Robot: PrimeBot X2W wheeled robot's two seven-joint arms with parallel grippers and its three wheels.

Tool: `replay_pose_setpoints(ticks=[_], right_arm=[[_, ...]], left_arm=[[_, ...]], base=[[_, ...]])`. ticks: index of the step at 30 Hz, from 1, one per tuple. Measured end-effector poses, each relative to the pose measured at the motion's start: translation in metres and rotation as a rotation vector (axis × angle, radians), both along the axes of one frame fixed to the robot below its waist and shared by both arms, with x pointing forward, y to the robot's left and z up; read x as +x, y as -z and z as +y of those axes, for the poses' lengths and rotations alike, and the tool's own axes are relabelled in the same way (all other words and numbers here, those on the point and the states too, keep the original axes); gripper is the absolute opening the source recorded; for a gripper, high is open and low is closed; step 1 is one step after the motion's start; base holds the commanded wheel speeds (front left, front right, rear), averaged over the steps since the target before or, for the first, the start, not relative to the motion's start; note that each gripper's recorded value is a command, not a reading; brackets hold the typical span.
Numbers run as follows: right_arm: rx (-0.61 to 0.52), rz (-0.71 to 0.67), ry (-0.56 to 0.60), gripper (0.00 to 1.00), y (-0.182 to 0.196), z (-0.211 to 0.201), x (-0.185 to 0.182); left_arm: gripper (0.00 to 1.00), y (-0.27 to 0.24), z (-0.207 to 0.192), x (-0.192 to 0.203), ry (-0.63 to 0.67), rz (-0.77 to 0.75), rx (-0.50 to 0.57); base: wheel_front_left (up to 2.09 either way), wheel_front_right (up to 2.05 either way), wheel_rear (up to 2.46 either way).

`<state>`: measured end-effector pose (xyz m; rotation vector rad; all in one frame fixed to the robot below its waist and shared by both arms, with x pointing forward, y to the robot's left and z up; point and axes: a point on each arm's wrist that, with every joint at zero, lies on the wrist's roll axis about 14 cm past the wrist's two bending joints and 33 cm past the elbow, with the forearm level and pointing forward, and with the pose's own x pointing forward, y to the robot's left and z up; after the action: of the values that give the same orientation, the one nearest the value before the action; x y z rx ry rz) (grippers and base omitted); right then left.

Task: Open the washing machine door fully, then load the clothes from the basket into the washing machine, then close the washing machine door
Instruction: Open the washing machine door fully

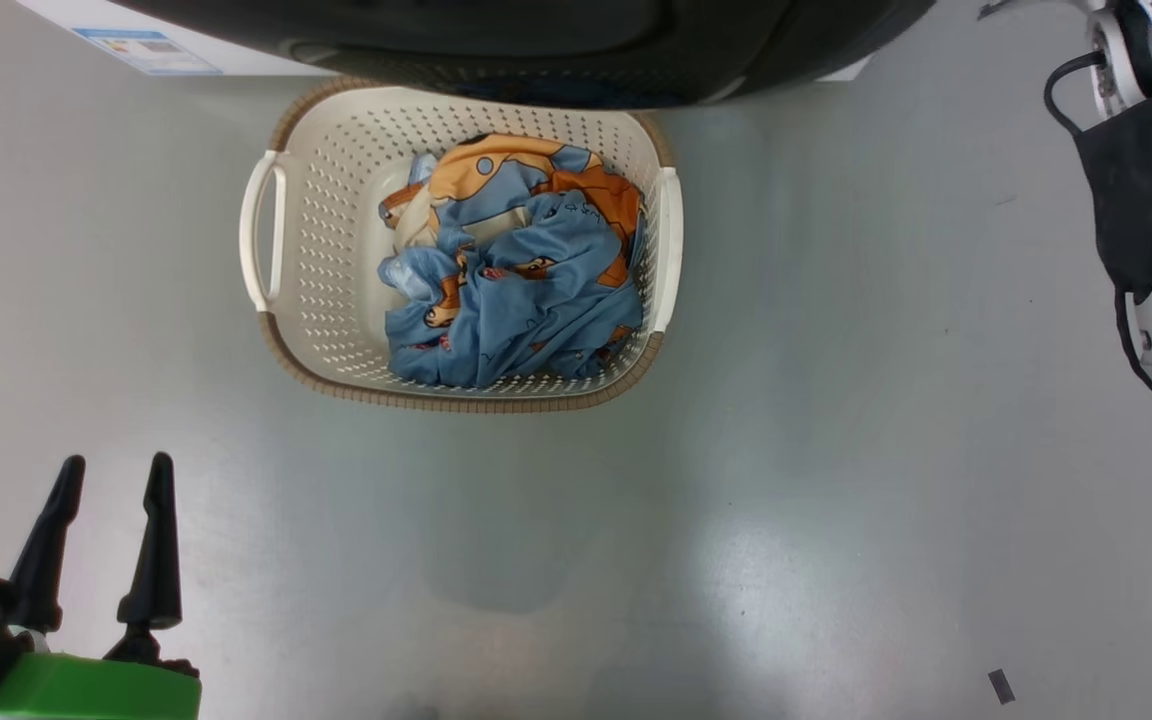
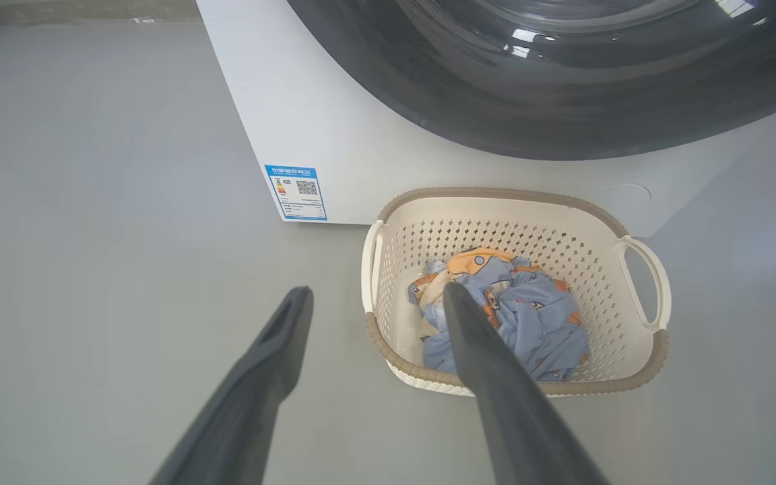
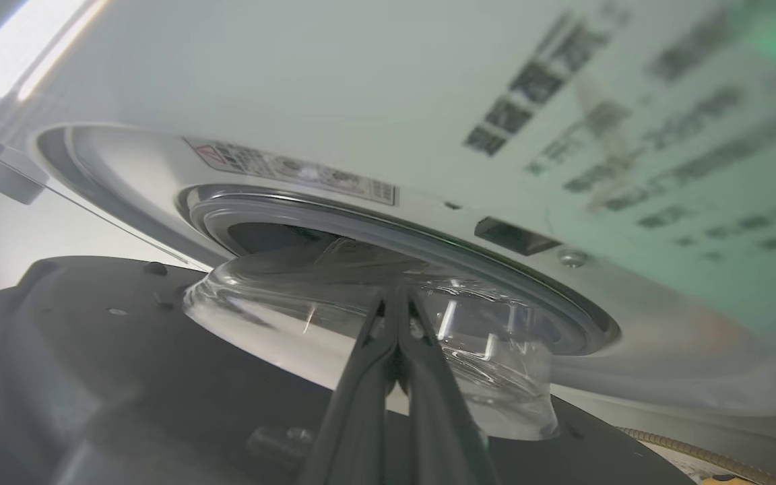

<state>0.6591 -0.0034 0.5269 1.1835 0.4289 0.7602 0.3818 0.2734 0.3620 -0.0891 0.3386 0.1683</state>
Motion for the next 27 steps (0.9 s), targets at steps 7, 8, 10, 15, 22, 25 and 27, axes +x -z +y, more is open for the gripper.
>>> replay_pose_setpoints(ticks=[7, 8, 10, 15, 22, 25, 27], right_arm=[[-0.01, -0.006, -0.023, 0.0, -0.004, 0.005, -0.005], [-0.012, -0.008, -0.028, 0.0, -0.005, 0.006, -0.007], [-0.013, -0.015, -0.043, 0.0, -0.01, 0.008, -0.011], [0.003, -0.017, -0.07, 0.0, -0.019, 0.013, -0.025], [-0.01, 0.008, -0.1, 0.0, -0.018, 0.014, -0.05], [-0.022, 0.018, -0.12, 0.0, -0.017, 0.017, -0.063], [-0.031, 0.023, -0.138, 0.0, -0.016, 0.018, -0.073]], left_arm=[[1.0, -0.002, 0.001, 0.001, -0.002, -0.007, 0.0], [1.0, -0.003, 0.001, 0.001, -0.003, -0.011, 0.0], [1.0, -0.005, 0.0, 0.002, -0.004, -0.019, -0.004], [1.0, -0.014, -0.002, 0.003, -0.007, -0.047, -0.012], [1.0, -0.029, -0.007, 0.005, -0.02, -0.099, -0.033], [1.0, -0.035, -0.007, 0.004, -0.026, -0.119, -0.038], [1.0, -0.039, -0.007, 0.004, -0.026, -0.132, -0.037]], base=[[0.0, 0.0, 0.0], [0.0, 0.0, 0.0], [0.0, 0.0, 0.0], [0.0, 0.0, 0.0], [0.0, 0.0, 0.0], [0.0, 0.0, 0.0], [0.0, 0.0, 0.0]])
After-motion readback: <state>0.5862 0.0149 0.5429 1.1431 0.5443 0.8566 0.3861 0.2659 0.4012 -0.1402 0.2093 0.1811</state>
